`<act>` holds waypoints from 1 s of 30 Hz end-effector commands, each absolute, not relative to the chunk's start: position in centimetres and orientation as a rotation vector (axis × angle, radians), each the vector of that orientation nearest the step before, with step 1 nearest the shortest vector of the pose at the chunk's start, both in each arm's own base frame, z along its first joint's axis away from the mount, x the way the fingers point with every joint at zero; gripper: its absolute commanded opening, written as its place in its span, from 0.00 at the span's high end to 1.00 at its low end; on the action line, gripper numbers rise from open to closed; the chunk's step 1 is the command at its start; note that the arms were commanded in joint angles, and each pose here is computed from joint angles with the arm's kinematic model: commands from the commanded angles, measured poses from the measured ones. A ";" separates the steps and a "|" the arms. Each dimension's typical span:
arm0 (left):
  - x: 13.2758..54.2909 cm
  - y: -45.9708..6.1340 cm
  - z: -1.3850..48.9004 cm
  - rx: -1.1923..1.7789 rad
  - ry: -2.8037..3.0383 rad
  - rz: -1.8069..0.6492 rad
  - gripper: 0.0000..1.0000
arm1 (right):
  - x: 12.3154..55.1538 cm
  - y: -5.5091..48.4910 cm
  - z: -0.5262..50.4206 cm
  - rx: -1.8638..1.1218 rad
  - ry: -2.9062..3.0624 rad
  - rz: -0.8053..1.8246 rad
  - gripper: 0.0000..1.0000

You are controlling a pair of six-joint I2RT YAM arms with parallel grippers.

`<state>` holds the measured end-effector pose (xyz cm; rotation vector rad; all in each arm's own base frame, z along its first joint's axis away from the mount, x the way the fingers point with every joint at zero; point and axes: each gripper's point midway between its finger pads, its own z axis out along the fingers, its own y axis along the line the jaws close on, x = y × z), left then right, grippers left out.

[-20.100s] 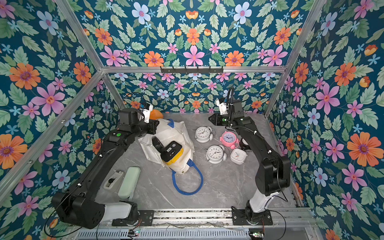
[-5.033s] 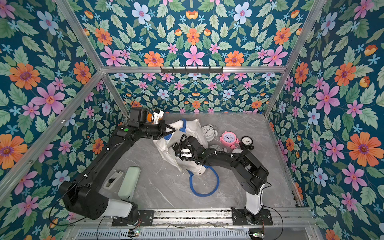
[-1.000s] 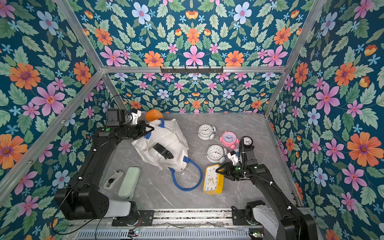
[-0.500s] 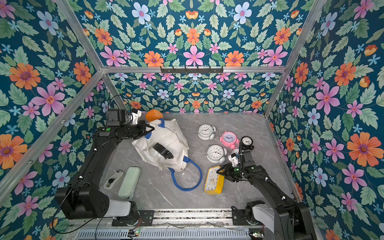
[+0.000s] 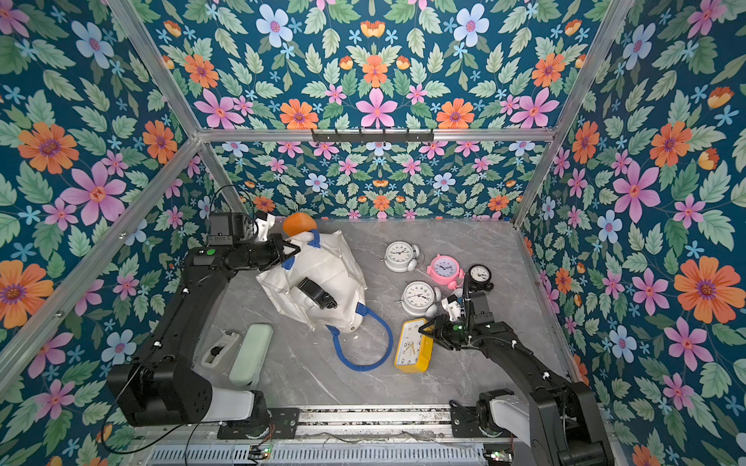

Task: Take the alarm clock out of the canvas bag
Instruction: Place the alarm at the center of the board.

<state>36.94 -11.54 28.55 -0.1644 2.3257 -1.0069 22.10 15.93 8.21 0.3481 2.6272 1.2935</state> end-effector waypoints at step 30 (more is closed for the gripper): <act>37.0 -12.9 31.4 -0.124 2.203 -1.145 1.00 | 23.9 13.1 8.5 0.472 2.606 1.143 0.21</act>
